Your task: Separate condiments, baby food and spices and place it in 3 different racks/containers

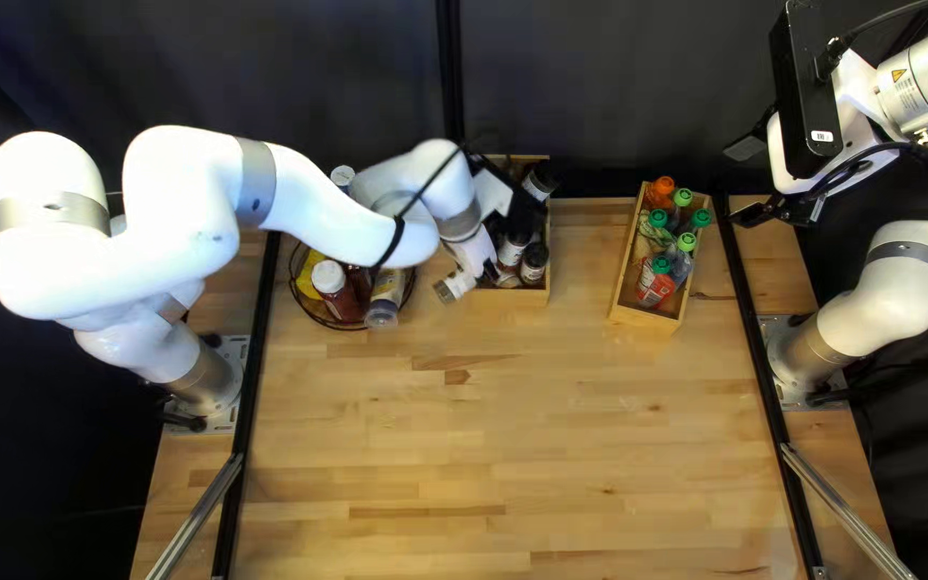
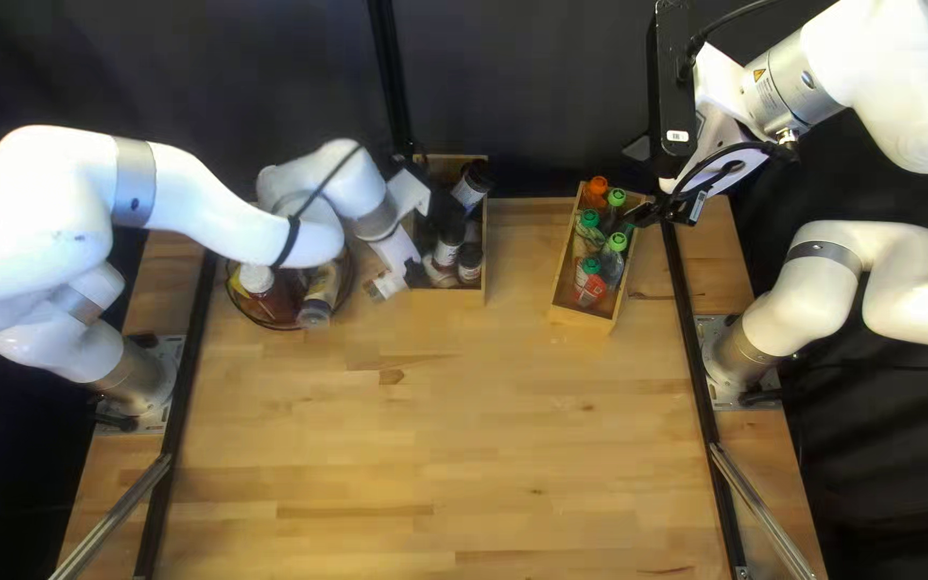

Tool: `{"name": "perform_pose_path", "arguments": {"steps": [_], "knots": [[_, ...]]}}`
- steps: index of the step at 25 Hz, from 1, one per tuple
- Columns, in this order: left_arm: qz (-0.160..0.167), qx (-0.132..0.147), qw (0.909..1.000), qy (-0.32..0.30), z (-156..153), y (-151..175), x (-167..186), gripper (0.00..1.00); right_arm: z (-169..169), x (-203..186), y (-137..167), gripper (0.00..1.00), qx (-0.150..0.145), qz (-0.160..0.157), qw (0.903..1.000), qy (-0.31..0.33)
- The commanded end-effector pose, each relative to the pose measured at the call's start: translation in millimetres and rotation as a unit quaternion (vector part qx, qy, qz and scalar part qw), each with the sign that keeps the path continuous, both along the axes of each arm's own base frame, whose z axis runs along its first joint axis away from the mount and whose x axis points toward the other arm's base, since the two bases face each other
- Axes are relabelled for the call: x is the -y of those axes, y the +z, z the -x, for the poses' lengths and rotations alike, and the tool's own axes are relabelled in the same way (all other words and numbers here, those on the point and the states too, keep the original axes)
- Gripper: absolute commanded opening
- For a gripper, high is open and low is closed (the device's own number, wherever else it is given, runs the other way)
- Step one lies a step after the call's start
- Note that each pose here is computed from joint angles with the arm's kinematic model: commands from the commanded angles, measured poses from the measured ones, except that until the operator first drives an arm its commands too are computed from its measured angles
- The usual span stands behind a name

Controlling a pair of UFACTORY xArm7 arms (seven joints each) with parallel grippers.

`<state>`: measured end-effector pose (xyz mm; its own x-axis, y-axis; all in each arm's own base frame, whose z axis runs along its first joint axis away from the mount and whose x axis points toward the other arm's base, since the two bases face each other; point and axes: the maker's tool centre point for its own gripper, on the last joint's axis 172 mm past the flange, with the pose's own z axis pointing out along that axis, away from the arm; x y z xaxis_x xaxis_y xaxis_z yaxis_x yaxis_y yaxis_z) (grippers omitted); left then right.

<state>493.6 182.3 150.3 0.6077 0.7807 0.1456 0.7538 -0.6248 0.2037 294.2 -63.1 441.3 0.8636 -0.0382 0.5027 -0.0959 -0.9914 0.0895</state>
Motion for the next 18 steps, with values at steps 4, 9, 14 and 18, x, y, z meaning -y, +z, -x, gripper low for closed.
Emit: {"name": "perform_pose_path", "arguments": {"steps": [4, 9, 14, 18], "knots": [[0.039, 0.014, 0.9871, 0.155, -5, 11, -37, 0.0, 0, 0, 0, 1.0, 0.0, 0.0, 1.0, 0.0], [0.058, 0.028, 0.9706, 0.232, -12, 1, -50, 0.0, 0, 0, 0, 1.0, 0.0, 0.0, 1.0, 0.0], [0.062, 0.044, 0.9575, 0.278, -31, -14, -55, 0.0, 0, 0, 0, 1.0, 0.0, 0.0, 1.0, 0.0], [0.055, 0.056, 0.9485, 0.307, -35, -22, -54, 0.0, 0, 0, 0, 1.0, 0.0, 0.0, 1.0, 0.0]]}}
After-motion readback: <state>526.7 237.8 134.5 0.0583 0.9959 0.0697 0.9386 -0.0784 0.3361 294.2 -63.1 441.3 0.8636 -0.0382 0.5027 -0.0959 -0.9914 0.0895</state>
